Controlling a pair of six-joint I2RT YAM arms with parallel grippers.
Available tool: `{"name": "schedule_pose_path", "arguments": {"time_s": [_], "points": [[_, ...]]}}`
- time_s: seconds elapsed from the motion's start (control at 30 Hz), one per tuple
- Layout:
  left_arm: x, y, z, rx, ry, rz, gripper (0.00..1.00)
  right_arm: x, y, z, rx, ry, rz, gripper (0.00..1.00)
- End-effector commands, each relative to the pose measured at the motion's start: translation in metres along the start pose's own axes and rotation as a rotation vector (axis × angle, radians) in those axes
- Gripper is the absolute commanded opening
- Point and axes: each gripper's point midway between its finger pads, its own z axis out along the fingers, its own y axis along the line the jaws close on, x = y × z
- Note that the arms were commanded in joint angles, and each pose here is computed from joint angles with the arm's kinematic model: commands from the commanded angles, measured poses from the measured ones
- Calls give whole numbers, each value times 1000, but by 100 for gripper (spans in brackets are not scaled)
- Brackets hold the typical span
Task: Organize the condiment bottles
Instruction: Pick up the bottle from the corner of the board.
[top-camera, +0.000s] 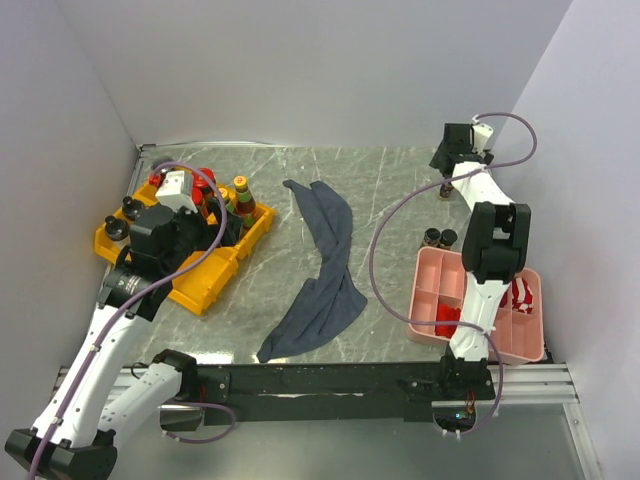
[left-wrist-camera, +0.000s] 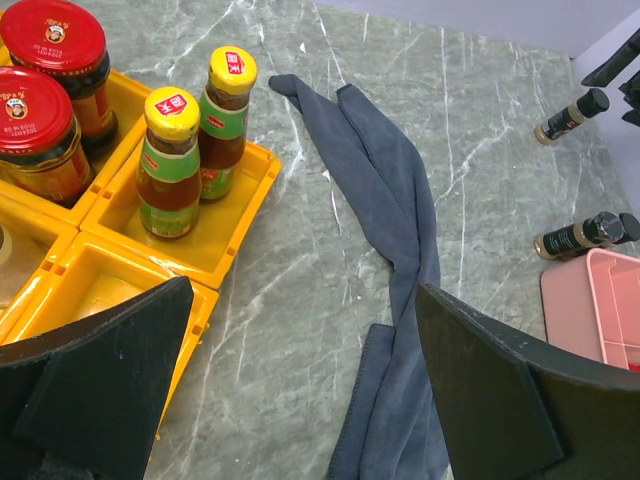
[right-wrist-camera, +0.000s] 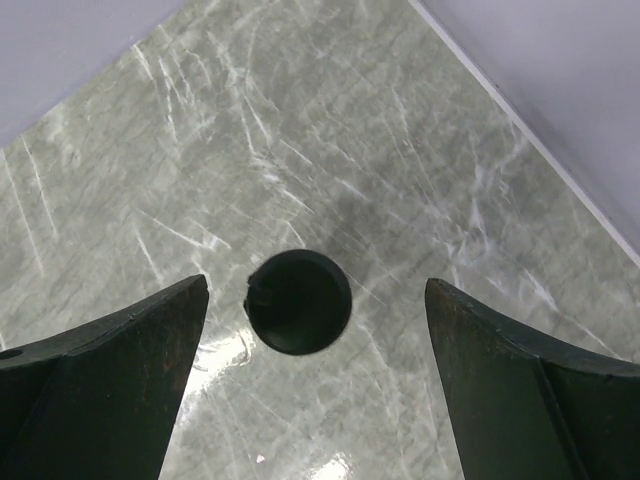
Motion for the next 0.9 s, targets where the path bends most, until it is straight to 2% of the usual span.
{"name": "schedule_pose_path", "arguments": {"time_s": [0.0,0.13,0.23,0.37,0.47,0.6,0.87], "points": [[-11,-4,-4,18,-47,7,99,-16,16,9,-27,-49,-15,95],[-12,-4,-5,19,-53,6,99,-11,18,16,-32,-37,-41,86],[-11,-3,-4,16,-49,7,99,-13,16,17,-21,-53,-50,74],[-10,-2,-2,13,-41,7,99,-18,18,10,-47,-68,-62,49],[-11,-3,-3,15,-46,5,99,-24,22,-2,-87,-95,-67,40],[-11,-3,-5,17,-51,7,99,-34,30,-21,-123,-138,-78,35],[-10,-3,-5,15,-51,0,99,-33,82,-100,-277,-179,-120,30]]}}
